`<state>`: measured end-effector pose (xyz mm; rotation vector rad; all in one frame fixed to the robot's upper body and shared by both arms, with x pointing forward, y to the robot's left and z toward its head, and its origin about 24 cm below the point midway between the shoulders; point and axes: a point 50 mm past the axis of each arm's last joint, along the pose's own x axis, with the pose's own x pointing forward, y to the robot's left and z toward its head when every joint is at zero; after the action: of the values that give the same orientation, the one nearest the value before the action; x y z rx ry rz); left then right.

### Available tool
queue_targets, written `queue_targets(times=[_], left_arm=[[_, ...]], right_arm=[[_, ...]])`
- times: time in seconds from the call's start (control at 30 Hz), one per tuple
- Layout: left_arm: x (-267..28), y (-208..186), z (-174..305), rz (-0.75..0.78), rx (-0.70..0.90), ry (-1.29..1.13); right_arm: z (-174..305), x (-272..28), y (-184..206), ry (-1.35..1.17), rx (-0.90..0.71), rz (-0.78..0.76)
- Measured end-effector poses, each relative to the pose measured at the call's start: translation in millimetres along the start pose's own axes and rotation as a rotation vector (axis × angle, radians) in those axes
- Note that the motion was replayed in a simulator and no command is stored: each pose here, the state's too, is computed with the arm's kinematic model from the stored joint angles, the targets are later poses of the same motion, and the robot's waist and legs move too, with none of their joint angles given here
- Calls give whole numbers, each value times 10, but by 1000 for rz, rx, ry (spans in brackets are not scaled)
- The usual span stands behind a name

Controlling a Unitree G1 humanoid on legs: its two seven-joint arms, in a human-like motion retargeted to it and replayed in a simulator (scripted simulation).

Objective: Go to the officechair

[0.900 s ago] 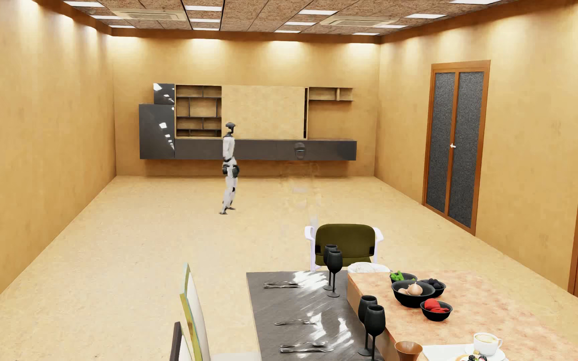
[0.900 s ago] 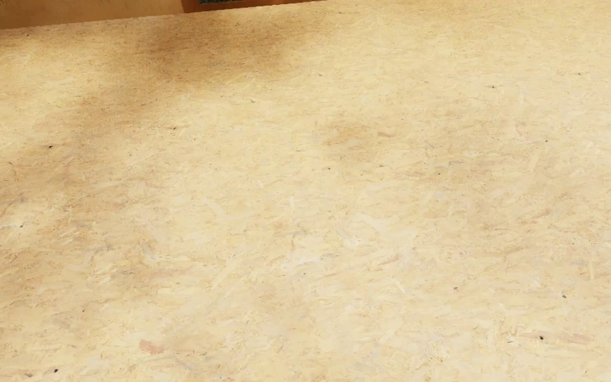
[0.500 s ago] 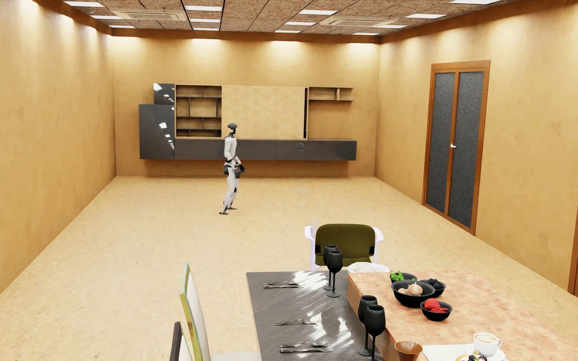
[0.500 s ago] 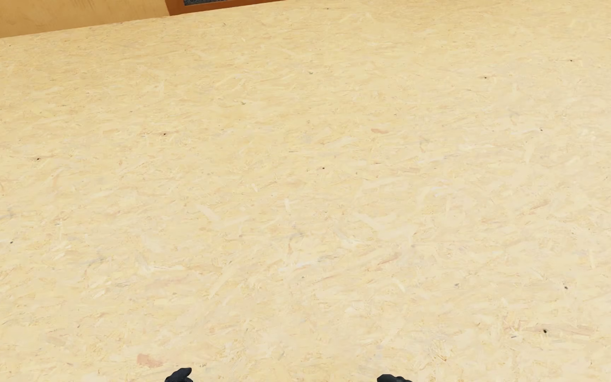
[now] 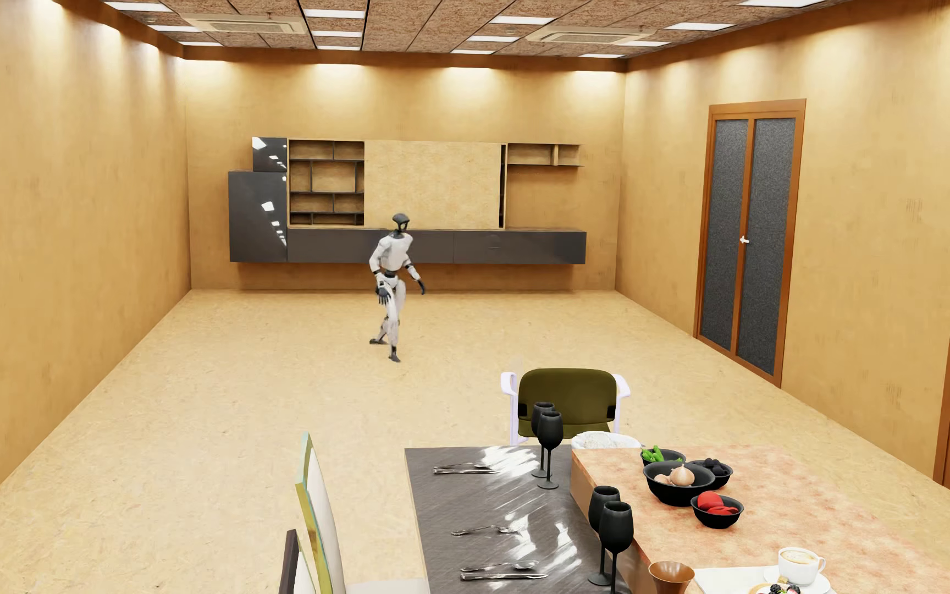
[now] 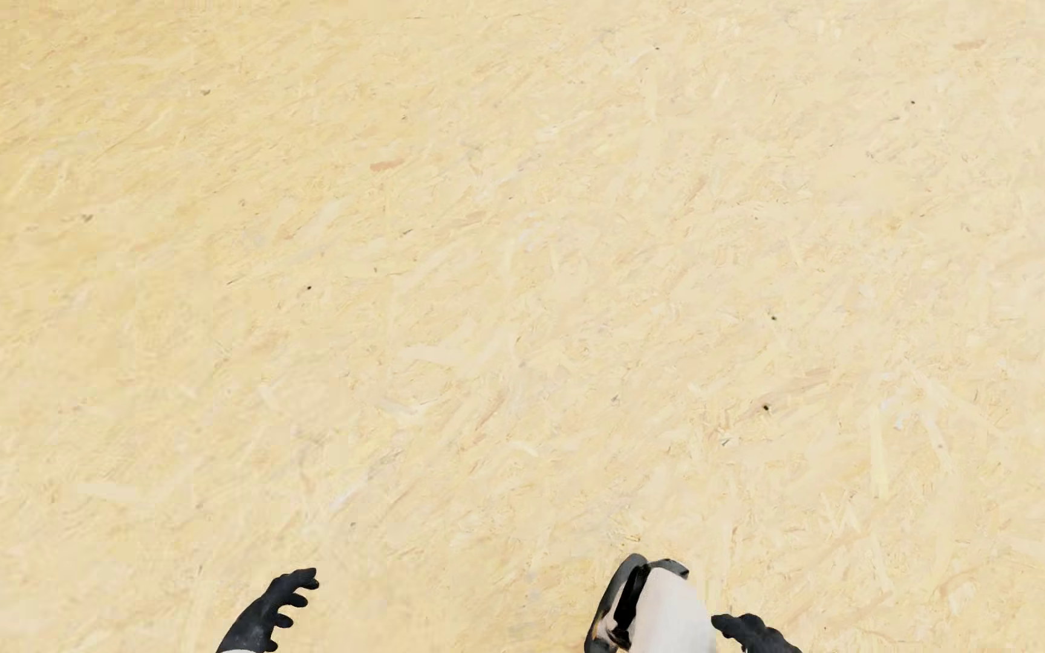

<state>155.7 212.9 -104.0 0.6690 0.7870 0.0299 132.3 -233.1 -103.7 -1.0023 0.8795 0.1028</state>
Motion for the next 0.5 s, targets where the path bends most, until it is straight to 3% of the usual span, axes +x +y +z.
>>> queue_targets(times=[0.1,0.23,0.37,0.43,0.5], left_arm=[[-291,194,-661,159,-56,220],[-653,-155,-1268,-73,21,505],[-948,-531,-1452,-292,-38,609],[-1065,-613,-1467,-254,-63,619],[-1167,-718,-1479,-195,-99,665]], right_arm=[[558,50,-165,-196,-18,-89],[1213,2,-453,-443,-15,-193],[1781,-28,-680,-622,-172,-174],[1925,33,-688,-623,-181,-162],[1606,256,-495,-406,-114,-107]])
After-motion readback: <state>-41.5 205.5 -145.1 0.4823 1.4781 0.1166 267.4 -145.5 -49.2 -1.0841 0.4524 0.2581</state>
